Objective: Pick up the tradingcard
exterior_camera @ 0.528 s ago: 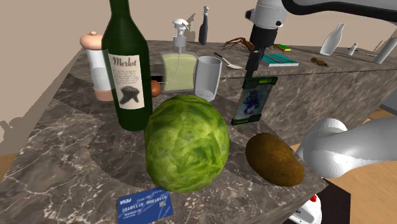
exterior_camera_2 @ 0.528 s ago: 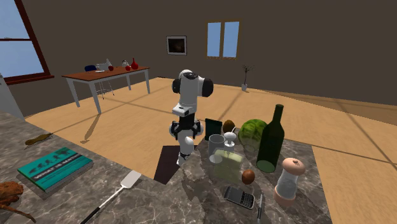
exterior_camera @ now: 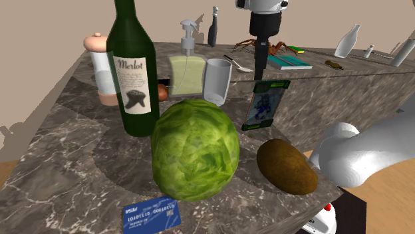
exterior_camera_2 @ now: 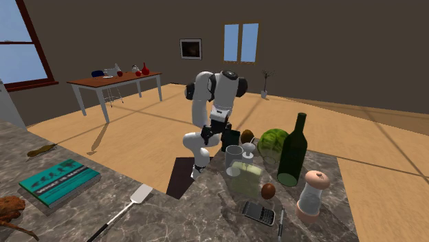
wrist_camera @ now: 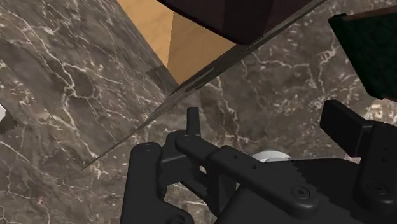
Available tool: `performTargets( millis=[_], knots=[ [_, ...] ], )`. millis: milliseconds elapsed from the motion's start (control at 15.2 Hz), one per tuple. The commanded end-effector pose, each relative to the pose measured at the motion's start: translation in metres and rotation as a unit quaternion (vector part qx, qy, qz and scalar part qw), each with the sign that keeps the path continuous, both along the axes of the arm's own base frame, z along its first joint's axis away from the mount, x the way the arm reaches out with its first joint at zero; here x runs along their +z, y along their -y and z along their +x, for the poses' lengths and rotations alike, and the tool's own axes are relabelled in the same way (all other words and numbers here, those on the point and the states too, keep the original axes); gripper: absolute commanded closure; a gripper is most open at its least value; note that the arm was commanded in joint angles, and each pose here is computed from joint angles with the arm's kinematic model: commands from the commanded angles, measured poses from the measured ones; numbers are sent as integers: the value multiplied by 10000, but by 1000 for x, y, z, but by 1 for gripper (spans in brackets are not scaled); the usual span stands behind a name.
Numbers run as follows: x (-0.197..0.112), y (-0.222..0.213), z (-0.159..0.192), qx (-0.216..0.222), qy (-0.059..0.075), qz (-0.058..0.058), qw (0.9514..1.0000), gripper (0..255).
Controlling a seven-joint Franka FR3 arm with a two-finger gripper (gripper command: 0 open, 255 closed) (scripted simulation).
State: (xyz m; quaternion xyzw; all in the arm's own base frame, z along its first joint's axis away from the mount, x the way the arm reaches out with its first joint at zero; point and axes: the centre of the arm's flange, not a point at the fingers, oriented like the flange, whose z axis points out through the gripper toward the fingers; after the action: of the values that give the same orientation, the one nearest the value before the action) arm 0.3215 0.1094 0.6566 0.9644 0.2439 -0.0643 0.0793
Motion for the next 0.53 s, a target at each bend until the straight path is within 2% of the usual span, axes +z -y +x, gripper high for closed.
performTargets(
  millis=[0, 198, 330, 462],
  knots=[
    [7, -28, 0, 439, -258, -121, 9986, 0],
    [20, -71, -4, 1080, -625, -295, 9917, 0],
    [28, -99, -9, 1504, -868, -411, 9840, 0],
    [36, -127, -17, 1924, -1109, -525, 9736, 0]
  ],
)
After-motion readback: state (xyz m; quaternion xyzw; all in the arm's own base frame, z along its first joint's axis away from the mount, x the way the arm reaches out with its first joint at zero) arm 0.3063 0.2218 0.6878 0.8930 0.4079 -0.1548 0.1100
